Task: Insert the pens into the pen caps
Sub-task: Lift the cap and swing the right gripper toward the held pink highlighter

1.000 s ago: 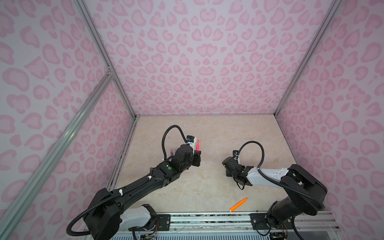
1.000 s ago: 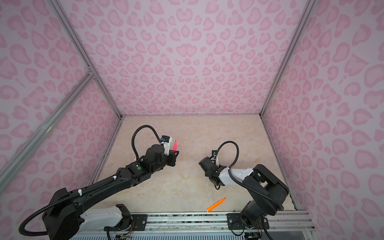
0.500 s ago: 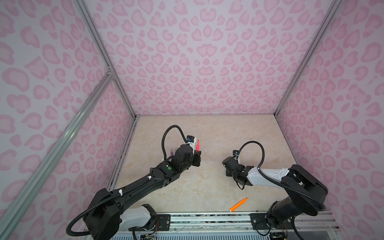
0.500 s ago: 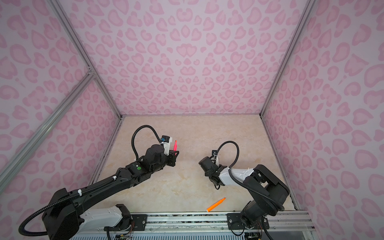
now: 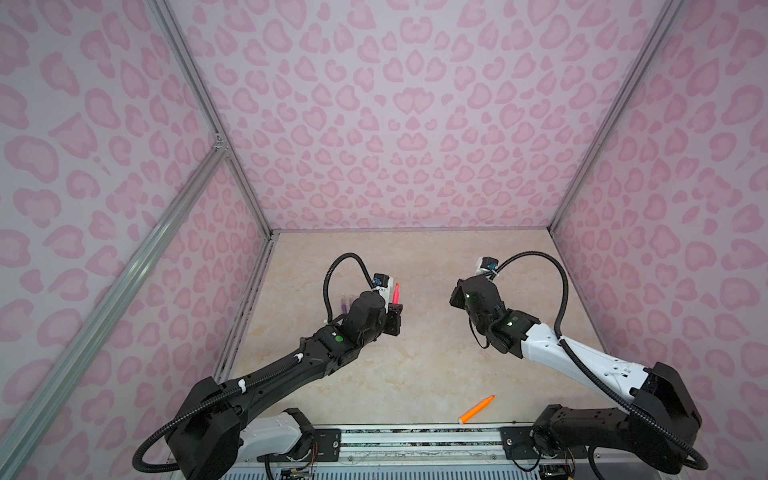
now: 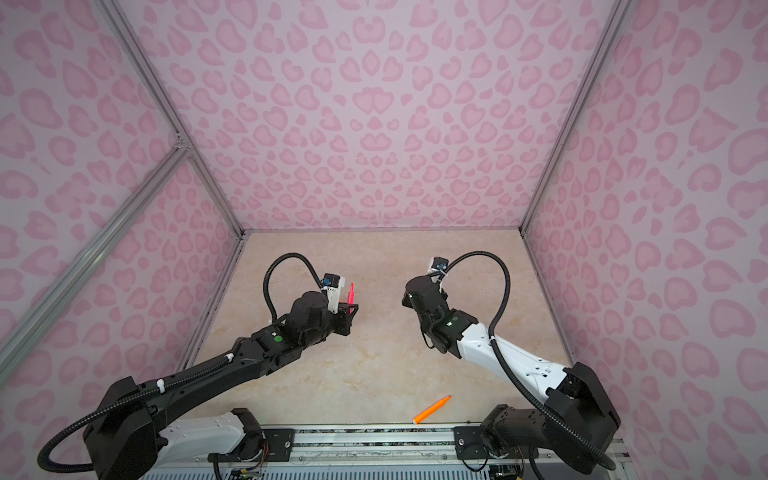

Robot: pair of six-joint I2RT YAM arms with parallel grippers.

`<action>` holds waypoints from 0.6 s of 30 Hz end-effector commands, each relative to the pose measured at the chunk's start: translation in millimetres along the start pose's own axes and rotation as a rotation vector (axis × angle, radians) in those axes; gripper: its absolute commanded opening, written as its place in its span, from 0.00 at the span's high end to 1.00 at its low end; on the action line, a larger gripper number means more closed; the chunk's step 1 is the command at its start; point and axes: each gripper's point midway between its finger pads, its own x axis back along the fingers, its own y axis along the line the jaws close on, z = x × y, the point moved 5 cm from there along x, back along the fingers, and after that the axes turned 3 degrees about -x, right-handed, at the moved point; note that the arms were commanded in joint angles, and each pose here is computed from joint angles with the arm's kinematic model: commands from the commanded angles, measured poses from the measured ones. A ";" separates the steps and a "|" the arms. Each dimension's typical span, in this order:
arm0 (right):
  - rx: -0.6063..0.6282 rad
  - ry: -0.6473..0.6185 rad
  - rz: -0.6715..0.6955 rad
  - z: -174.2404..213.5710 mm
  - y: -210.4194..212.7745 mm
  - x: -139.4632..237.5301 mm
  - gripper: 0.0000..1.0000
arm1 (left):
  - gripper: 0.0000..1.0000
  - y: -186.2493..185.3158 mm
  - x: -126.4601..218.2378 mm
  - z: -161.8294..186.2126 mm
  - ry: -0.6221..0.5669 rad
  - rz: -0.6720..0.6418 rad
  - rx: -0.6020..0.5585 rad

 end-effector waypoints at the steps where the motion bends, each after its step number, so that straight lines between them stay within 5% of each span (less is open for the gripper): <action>1: -0.058 -0.011 -0.128 -5.2 8.6 -4.9 1.00 | 0.97 -10.4 -2.6 -6.0 -0.026 0.076 0.000; 11: -0.005 -0.082 -0.308 -3.4 17.6 -4.3 1.00 | 0.97 -35.6 -30.5 9.2 0.089 0.237 -0.022; 18: -0.045 -0.123 -0.373 -1.7 5.0 4.2 1.00 | 0.97 -78.5 -44.9 27.8 0.170 0.287 -0.143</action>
